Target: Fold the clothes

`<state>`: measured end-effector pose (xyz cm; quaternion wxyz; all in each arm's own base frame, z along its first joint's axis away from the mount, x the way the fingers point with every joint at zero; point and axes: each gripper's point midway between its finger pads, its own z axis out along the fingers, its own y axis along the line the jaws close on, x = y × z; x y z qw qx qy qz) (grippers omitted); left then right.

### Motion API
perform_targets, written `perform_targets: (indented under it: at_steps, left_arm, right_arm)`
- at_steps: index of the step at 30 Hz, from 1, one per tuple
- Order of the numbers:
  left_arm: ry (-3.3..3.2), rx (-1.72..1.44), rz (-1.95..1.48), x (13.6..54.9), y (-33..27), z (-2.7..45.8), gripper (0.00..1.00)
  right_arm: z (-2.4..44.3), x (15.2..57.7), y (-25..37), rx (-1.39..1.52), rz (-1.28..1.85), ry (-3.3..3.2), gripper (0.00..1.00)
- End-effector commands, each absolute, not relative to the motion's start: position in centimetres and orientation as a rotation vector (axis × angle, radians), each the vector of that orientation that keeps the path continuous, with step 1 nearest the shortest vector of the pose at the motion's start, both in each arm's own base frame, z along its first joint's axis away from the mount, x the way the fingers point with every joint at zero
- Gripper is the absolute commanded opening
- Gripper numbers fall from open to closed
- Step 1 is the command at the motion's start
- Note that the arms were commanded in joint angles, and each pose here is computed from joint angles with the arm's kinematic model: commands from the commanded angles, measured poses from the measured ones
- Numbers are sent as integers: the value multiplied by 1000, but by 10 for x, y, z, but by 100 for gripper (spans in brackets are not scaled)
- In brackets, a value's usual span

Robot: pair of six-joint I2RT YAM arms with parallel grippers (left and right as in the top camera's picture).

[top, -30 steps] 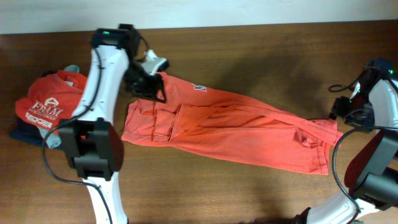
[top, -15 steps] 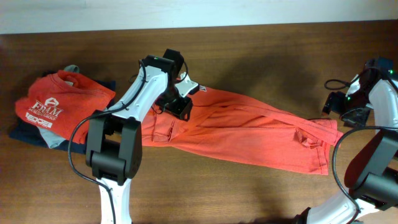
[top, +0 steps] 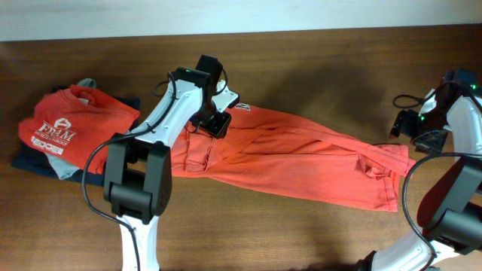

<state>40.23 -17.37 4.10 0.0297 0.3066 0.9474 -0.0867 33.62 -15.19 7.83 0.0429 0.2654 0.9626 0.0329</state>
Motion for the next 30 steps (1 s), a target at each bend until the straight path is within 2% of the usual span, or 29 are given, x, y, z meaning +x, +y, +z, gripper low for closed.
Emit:
perform_targets:
  at_steps: [1,4,9,10,11,12,13,18,20,21,27,30]
  left_arm:
    - [2936,970,-304,394,-183,37,29]
    - [2946,984,-305,389,-185,37,16]
    - [2973,1006,-305,382,-181,37,11]
    - [2976,1014,-306,381,-180,37,13]
    - [2974,1029,-306,380,-180,37,22]
    - [2972,1033,-305,380,-180,37,38]
    - [2967,1034,-305,381,-180,37,46]
    - [2935,1029,-303,388,-183,37,50]
    - [2929,1030,-304,390,-185,36,49]
    - [2931,1033,-305,390,-185,34,43]
    - [2965,1047,-306,384,-186,22,35]
    - [2973,1059,-306,382,-187,18,23]
  right_arm:
    - [88,341,-153,811,110,2907,77]
    - [88,341,-154,811,108,2905,77]
    - [88,342,-154,809,107,2902,77]
    - [88,342,-154,810,108,2901,77]
    - [88,342,-154,809,107,2901,77]
    - [88,342,-154,809,107,2901,77]
    - [88,342,-154,810,107,2901,77]
    - [88,342,-154,810,107,2901,77]
    - [88,342,-154,809,107,2901,77]
    - [88,342,-154,810,107,2901,77]
    - [88,342,-154,810,108,2901,75]
    - [88,342,-154,810,108,2901,74]
